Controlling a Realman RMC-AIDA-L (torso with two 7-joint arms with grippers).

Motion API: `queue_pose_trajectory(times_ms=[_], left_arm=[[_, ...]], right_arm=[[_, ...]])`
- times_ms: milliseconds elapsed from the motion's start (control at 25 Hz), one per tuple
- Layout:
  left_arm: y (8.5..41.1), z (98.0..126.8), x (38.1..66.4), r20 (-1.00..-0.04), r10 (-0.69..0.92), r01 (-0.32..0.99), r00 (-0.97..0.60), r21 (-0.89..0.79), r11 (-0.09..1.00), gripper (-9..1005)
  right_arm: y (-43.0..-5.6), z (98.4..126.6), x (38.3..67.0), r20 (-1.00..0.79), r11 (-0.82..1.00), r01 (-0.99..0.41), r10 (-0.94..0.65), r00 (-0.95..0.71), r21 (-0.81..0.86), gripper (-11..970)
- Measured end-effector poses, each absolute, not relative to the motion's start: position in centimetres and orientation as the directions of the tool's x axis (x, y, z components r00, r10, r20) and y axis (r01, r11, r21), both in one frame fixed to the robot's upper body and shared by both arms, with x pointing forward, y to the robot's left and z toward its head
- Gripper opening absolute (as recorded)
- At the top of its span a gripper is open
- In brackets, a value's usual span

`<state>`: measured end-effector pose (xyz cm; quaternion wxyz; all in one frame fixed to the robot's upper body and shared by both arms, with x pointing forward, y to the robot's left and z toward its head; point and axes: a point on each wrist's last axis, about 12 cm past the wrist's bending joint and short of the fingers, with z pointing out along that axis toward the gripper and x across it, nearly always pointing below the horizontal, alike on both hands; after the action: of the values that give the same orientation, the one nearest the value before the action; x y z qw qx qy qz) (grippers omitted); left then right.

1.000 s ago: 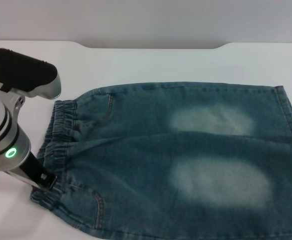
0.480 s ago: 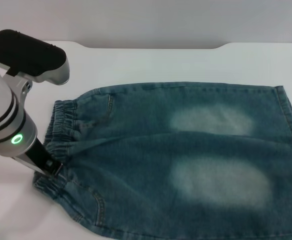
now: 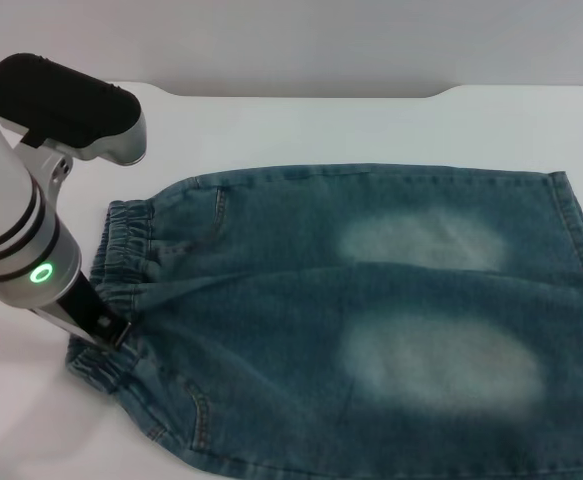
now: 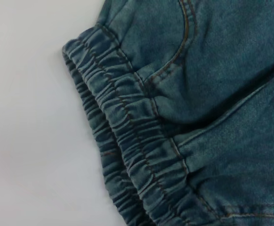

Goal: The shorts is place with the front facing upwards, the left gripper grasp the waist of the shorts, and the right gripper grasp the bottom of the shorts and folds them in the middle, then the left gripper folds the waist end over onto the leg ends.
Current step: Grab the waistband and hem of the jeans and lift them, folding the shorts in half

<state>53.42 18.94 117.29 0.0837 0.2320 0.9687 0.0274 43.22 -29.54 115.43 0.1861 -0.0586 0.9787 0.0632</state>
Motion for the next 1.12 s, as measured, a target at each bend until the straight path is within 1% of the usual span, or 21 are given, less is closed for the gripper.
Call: queue_pose_trajectory(times_ms=[320,480,800,1120], left_arm=[[18.4,117.3,53.7,-0.146,0.469,0.459,-0.871,0.102,0.883,17],[18.3,117.1,53.8,-0.138,0.475,0.464,-0.869,0.105,0.879,17],[18.1,117.2,53.9,-0.142,0.482,0.471,-0.865,0.107,0.876,17],[18.0,117.1,53.9,-0.143,0.487,0.476,-0.862,0.105,0.873,17]], right_arm=[[-30.1,114.7,42.3,-0.337,0.989,-0.105,-0.062,-0.939,0.109,617],[-30.3,114.0,42.2,-0.331,0.989,-0.093,-0.050,-0.942,0.115,610],[-29.9,112.2,42.3,-0.300,0.978,-0.096,-0.037,-0.953,0.184,596],[-29.6,112.0,42.4,-0.299,0.976,-0.106,-0.045,-0.953,0.190,582]])
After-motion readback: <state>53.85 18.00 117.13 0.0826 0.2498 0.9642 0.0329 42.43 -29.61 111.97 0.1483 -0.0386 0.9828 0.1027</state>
